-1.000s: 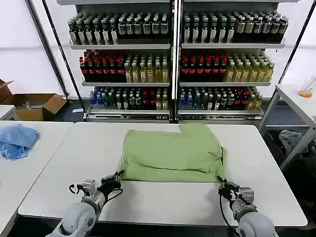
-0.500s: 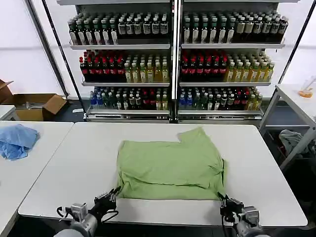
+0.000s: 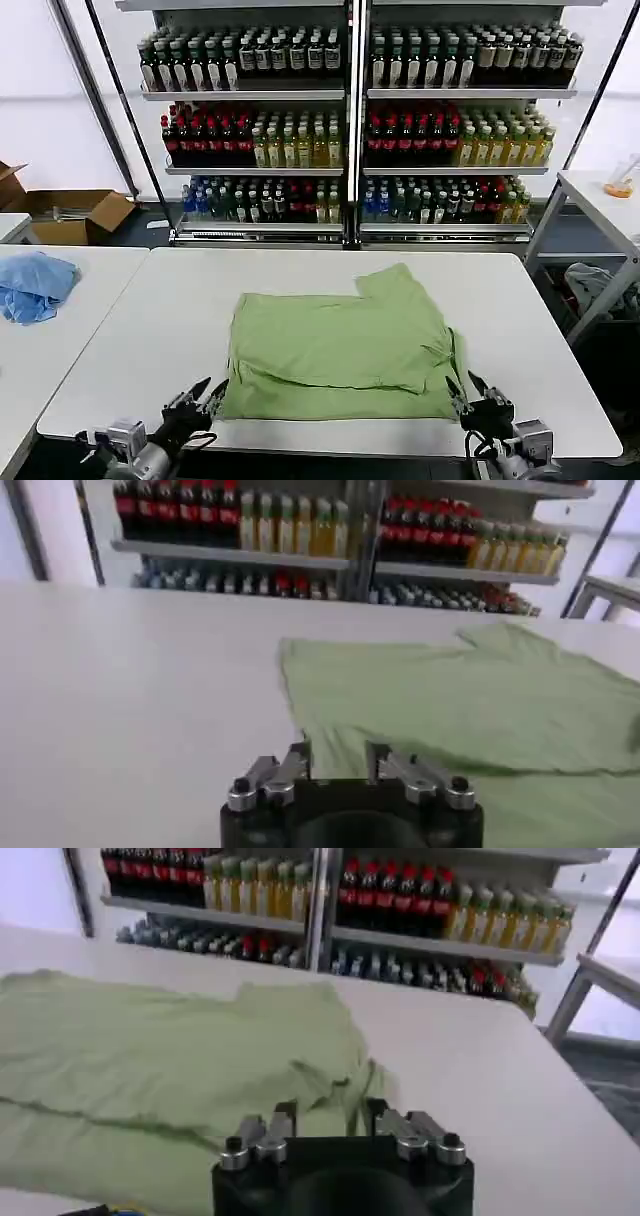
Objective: Fold and organize the clothes.
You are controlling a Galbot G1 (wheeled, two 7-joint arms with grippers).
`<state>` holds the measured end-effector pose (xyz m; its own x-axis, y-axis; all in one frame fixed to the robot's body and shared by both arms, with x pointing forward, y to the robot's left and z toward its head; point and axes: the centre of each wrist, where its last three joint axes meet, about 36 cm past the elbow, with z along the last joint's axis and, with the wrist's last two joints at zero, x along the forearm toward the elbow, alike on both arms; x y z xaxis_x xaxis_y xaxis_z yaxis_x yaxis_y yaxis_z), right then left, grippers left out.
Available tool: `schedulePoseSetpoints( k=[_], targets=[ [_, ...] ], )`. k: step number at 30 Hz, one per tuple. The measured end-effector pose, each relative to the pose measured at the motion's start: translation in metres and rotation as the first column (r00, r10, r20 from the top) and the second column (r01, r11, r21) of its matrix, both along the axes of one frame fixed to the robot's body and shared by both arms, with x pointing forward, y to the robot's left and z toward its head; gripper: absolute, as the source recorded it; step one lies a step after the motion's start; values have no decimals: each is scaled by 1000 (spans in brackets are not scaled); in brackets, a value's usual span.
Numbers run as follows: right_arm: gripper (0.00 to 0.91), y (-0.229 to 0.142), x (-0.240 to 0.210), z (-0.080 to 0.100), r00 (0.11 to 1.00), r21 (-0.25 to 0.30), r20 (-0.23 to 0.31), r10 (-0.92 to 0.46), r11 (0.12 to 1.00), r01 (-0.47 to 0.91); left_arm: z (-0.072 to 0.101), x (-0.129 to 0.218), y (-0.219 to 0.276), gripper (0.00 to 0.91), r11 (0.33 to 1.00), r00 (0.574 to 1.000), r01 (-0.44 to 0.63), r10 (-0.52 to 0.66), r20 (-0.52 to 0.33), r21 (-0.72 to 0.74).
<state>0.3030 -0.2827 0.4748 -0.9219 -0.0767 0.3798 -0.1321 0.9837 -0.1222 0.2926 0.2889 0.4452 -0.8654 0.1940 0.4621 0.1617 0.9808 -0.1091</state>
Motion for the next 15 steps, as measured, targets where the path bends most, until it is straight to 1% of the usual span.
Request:
schedulePoseSetpoints(
  k=[3,7,10,15],
  targets=[
    [907,3,24,0,1000,17,22,0,1000,0,2,12,6,907,1000,1000,-14,13,22,18],
    [907,10,71,-6,999,50,26,-19,999,17,0,38,14,907,999,999,-30,29,45,37],
    [907,18,111,-13,999,75,13,-37,997,36,-2,64,19,907,998,998,-45,43,55,42],
    [907,32,179,-21,997,96,-10,-73,993,73,-7,113,21,907,997,997,-62,60,52,48]
  ],
)
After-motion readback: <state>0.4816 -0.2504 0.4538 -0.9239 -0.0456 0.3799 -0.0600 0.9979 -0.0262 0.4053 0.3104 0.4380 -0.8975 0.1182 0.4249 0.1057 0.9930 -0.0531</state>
